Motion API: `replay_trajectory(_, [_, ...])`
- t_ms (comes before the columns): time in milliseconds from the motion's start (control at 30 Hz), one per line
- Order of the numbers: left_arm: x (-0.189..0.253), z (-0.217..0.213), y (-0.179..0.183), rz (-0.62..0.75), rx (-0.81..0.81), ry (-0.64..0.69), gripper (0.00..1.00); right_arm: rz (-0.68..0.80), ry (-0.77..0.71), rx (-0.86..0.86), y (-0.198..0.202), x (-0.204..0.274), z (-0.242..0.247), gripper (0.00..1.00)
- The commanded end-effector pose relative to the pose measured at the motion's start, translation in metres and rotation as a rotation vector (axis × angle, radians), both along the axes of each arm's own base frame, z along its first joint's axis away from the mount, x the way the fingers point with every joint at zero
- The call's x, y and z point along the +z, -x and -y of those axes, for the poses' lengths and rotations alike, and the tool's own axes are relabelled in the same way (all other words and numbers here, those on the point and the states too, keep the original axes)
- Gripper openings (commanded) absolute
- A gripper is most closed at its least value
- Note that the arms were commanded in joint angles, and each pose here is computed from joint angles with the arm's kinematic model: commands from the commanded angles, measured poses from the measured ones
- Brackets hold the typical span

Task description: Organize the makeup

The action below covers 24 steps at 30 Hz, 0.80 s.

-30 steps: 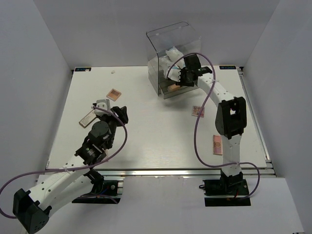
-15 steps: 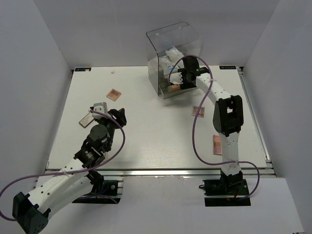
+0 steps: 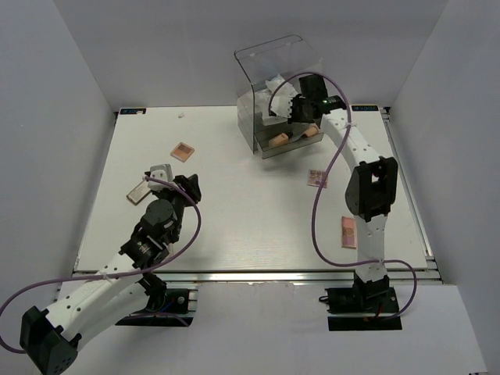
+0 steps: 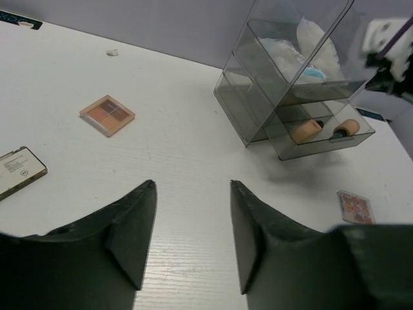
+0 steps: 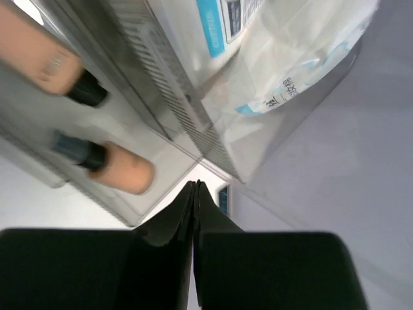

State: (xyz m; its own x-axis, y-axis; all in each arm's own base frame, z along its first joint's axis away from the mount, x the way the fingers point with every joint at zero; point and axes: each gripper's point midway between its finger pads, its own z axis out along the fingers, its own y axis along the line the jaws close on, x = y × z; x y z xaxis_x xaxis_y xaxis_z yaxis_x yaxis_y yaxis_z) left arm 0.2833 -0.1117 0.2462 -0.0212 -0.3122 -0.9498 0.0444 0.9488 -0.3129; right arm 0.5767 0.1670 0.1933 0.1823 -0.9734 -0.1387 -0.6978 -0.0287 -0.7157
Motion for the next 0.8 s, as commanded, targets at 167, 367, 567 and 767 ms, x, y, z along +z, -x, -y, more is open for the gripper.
replay_trajectory(167, [0.01, 0.011, -0.006, 0.01, -0.022, 0.043, 0.16, -0.454, -0.501, 0.409, 0.161, -0.003, -0.049, 0.0])
replay_trajectory(367, [0.012, 0.014, -0.007, -0.011, -0.024, 0.09, 0.06, -0.437, -0.282, 0.463, 0.177, -0.071, -0.017, 0.0])
replay_trajectory(567, [0.008, 0.021, -0.009, -0.04, -0.035, 0.137, 0.1, -0.269, -0.212, 0.344, 0.112, -0.099, -0.011, 0.0])
replay_trajectory(767, [0.01, 0.028, -0.012, -0.064, -0.05, 0.138, 0.14, -0.073, -0.212, 0.298, 0.045, -0.084, -0.029, 0.0])
